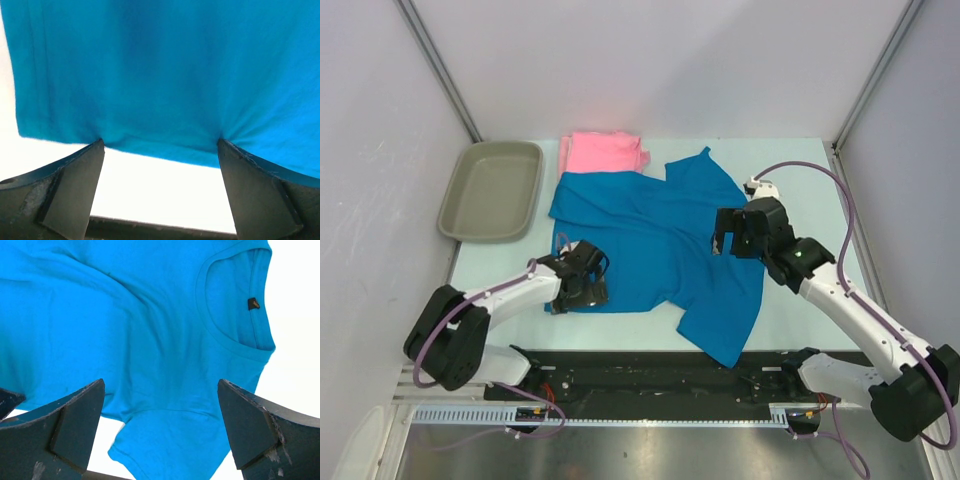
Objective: Fold and stack the t-shirts
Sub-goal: Flatten the tshirt out
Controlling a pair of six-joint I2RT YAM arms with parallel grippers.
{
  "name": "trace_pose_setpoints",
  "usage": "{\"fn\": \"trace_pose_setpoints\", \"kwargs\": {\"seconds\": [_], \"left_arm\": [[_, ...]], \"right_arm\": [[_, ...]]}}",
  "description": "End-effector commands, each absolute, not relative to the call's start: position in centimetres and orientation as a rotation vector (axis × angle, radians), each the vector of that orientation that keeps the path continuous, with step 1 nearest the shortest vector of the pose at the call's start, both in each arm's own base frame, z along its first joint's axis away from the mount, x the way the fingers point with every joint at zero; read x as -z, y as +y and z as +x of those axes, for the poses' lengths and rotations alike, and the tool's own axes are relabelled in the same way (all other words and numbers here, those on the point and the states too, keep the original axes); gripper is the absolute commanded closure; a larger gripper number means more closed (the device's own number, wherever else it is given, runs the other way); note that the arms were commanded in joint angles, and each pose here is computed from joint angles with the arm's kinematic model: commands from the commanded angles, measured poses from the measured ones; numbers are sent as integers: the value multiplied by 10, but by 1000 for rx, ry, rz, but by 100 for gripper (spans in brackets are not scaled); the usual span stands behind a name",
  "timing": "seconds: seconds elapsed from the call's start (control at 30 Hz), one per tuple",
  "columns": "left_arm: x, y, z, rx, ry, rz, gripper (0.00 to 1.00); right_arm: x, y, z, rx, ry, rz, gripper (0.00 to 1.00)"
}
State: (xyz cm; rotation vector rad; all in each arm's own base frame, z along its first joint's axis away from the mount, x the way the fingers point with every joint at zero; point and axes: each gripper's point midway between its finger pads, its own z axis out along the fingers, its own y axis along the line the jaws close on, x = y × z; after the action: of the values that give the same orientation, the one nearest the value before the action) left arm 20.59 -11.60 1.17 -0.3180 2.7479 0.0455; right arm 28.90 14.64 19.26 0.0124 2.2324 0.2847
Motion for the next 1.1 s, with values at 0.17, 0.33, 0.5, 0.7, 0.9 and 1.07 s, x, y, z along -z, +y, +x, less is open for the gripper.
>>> {"fn": "trace_pose_setpoints", "kwargs": {"seconds": [0.17, 0.33, 0.5, 0.7, 0.9, 1.07], "left_arm": [[-6, -101, 111, -35, 3009, -501, 0], [-68, -103, 143, 85, 2776, -542, 0], [-113, -106, 170, 89, 2676, -519, 0], [-93, -113, 182, 91, 2658, -546, 0], [-124, -141, 231, 398, 2427, -574, 0], [-121, -145, 263, 336, 2475, -546, 1]], "right_arm": [[-205, 135, 280, -272, 2209, 39, 0], [-208, 134, 280, -271, 2197, 24, 0], [-183, 122, 283, -153, 2277, 35, 0], [-172, 117, 279, -130, 2290, 52, 0], [-163, 71, 313, -103, 2257, 296, 0], [-138, 53, 360, -227, 2245, 527, 0]]}}
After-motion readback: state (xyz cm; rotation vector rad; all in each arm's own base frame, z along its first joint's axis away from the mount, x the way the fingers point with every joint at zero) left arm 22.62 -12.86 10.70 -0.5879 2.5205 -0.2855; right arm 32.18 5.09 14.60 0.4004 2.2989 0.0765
